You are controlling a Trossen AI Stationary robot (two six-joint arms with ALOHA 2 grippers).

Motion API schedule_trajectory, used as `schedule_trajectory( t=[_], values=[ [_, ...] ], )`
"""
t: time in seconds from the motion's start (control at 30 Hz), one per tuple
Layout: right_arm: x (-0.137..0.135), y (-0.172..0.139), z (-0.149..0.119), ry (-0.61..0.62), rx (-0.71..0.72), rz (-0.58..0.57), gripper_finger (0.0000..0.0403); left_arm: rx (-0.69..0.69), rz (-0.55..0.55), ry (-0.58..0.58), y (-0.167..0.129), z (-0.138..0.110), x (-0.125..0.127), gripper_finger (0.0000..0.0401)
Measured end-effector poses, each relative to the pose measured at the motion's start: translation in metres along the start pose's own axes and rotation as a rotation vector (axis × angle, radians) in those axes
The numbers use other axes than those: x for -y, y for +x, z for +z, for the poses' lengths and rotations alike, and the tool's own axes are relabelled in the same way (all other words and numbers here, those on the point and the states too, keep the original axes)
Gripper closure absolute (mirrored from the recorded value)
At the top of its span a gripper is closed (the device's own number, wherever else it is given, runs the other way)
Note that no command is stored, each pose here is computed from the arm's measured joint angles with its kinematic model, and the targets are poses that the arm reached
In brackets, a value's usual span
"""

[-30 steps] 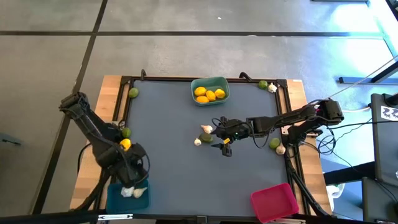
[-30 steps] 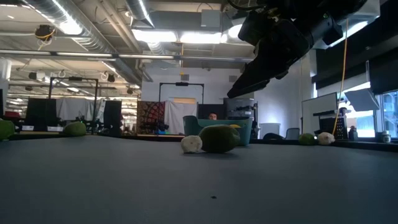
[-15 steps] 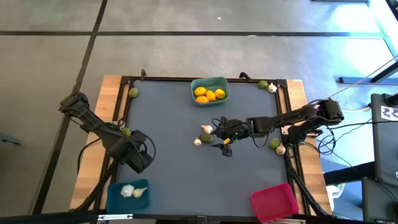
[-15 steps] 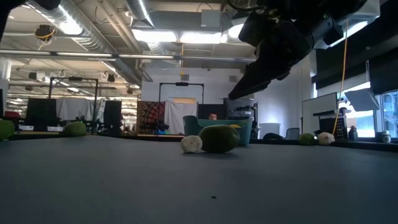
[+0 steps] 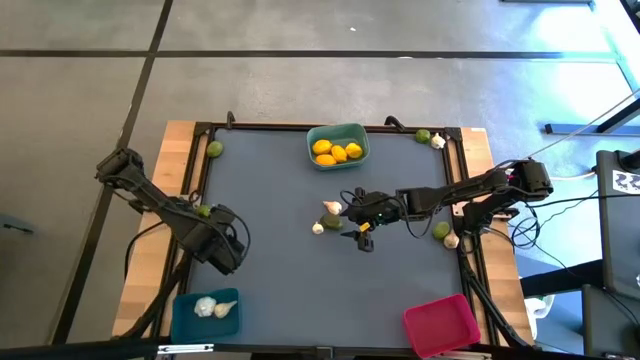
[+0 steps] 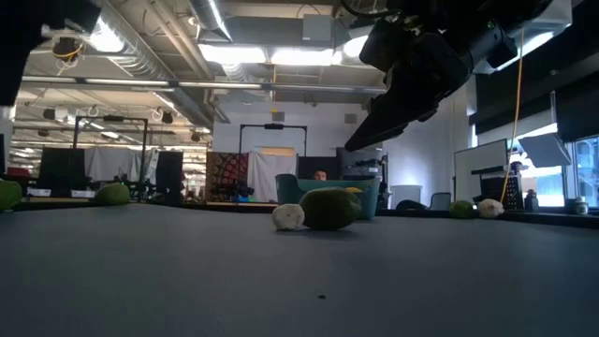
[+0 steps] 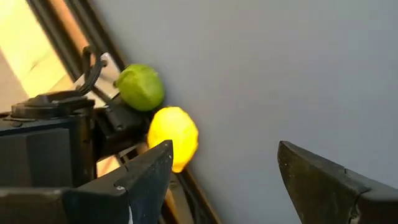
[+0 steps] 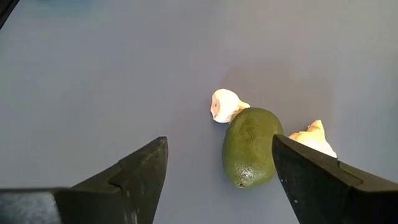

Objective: Sort produce into baskets
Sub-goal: Put the green lemon into the green bin

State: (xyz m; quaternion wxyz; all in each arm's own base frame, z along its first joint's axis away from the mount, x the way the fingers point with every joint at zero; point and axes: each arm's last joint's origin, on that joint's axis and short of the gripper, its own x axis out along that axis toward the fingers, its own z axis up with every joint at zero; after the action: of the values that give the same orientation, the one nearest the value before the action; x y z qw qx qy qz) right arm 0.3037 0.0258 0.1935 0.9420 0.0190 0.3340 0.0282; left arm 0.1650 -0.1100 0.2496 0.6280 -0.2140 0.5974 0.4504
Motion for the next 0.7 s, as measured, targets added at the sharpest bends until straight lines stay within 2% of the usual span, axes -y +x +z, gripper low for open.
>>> schedule_trajectory(
  t=[0.4, 0.7],
  values=[
    [0.0, 0.0, 0.0, 0.002, 0.001, 0.0, 0.0116, -0.114, 0.152, -0.072, 0.043, -0.005, -0.009, 0.0119],
    [0.0, 0.0, 0.0, 0.004, 0.001, 0.0, 0.0116, -0.116, 0.15, -0.134, 0.065, -0.01, -0.009, 0.0119]
  ],
)
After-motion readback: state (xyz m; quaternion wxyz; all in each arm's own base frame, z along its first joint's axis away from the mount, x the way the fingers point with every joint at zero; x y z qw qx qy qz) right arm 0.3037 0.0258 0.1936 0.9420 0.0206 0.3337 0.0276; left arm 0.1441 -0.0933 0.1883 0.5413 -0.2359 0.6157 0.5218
